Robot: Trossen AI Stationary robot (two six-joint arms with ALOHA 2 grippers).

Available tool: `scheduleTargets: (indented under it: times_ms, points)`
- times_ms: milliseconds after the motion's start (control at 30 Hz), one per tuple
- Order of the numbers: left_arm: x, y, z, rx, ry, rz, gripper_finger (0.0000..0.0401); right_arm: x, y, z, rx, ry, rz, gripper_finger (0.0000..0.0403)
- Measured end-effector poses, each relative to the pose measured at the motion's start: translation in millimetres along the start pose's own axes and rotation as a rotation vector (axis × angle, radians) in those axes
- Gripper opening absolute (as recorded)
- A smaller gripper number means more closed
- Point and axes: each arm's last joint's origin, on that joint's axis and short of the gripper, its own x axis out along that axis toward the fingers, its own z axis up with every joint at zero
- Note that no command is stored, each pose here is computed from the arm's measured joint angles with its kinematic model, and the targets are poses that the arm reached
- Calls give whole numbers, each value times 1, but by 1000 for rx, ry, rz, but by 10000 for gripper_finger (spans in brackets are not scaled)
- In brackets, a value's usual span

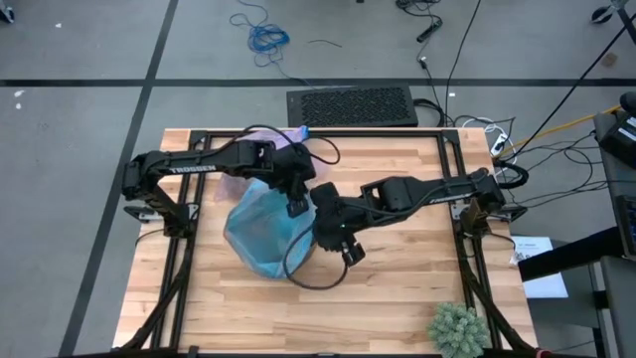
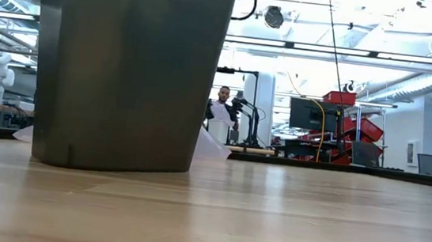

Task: Place trash/remove bag and relplace
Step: Insert the new trash bag into the trash bin

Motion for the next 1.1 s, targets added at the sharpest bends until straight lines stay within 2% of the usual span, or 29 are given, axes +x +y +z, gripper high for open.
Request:
scheduleTargets:
  times_ms: [233,300,433,533,633,800,1100]
  points:
    - [0,-7,7,24,-76,-80,0,-13,6,20,-89,-161,-54,176]
    - [-1,-9,9,29,-92,-109,0,-13,6,21,-100,-174,-31,176]
    - [0,-9,5,45,-53,-110,0,-12,6,17,-12,-169,60,176]
    - [0,-10,1,77,-16,-91,0,-11,8,12,20,-110,64,176]
    - [0,-13,-3,151,19,-91,0,-12,10,9,14,-62,48,176]
    - [0,-22,-6,357,29,-117,0,-13,16,-3,18,64,94,176]
    - [0,-30,-4,617,-27,-115,0,-22,14,-1,86,33,81,176]
